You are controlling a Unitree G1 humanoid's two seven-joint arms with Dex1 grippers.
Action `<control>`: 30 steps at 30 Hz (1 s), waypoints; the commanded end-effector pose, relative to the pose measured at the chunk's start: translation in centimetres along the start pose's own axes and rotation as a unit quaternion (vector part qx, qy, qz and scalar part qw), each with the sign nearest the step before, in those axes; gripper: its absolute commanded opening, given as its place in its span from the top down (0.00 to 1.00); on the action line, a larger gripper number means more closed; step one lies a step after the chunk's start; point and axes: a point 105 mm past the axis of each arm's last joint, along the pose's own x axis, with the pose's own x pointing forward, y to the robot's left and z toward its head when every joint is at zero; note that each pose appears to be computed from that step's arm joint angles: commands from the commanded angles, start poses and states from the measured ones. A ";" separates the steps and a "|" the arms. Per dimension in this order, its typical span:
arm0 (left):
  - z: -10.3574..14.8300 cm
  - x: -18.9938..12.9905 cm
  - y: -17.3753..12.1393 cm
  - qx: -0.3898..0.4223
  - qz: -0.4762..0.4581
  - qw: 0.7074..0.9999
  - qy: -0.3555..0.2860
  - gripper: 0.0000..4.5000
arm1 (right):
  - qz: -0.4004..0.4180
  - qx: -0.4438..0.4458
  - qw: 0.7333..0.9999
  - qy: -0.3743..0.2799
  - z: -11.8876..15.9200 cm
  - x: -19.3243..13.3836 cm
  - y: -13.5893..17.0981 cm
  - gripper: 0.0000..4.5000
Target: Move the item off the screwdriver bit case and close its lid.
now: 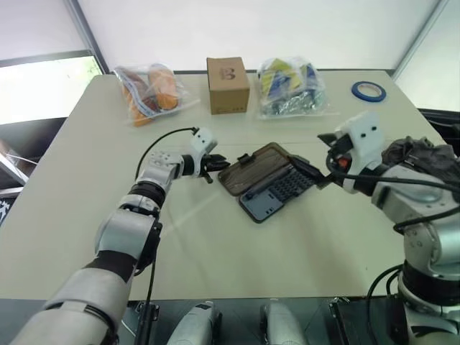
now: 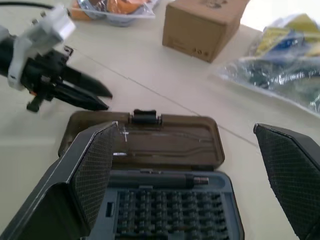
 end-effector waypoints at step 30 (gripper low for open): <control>-4.8 1.2 -1.9 -0.015 -0.018 0.990 0.136 0.99 | -0.058 0.002 0.997 -0.049 0.7 -1.1 -0.6 0.00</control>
